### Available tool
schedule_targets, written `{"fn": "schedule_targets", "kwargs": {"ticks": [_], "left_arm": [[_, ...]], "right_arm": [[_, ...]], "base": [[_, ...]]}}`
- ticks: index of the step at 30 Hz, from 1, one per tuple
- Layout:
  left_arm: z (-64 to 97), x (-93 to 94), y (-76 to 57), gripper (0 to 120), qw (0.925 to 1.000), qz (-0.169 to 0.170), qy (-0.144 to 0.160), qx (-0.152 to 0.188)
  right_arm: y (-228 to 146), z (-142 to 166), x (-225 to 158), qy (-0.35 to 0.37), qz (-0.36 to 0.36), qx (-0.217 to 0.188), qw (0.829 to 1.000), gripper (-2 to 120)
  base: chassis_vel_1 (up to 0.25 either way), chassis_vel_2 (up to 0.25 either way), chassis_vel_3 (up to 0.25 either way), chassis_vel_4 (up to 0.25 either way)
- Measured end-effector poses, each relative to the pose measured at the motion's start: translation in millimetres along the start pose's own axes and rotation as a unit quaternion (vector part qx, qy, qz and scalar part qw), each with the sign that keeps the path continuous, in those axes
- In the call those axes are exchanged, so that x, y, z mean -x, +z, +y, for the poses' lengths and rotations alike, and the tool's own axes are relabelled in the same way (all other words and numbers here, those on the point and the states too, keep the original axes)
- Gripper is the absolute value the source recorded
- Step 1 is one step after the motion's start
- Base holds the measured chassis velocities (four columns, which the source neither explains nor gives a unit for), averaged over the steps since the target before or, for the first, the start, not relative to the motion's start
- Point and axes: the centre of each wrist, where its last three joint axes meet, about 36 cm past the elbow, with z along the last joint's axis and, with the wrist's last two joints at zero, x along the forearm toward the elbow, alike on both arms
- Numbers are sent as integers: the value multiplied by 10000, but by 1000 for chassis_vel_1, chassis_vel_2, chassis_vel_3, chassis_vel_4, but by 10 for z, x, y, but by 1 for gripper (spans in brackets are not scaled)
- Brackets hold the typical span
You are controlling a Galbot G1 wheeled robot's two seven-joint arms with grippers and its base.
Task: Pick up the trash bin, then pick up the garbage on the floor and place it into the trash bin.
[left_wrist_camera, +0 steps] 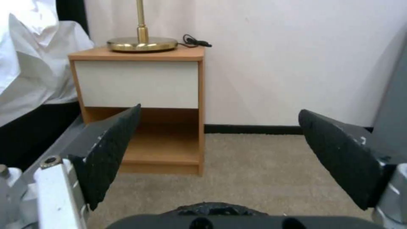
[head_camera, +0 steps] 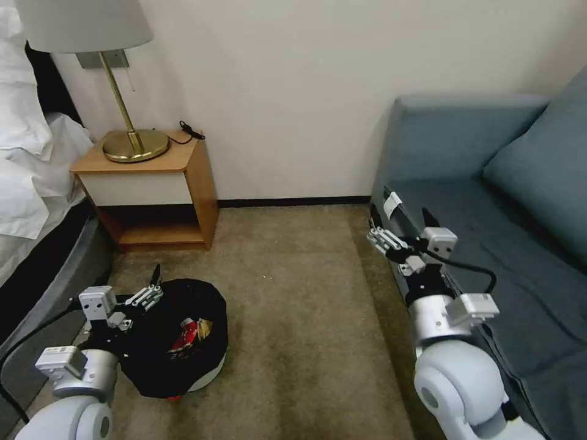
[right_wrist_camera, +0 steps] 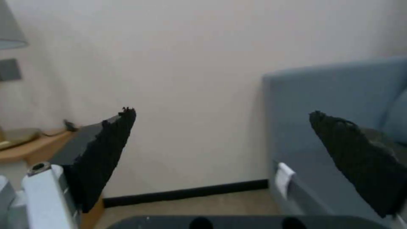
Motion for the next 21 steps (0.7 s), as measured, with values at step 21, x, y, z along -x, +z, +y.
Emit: {"fn": "schedule_targets", "kwargs": {"ticks": [21], "left_arm": [[-91, -24, 4, 100, 10000, 21, -4, 17]], "right_arm": [[73, 78, -190, 132, 181, -17, 9997, 100]], "base": [[0, 0, 0, 0]]}}
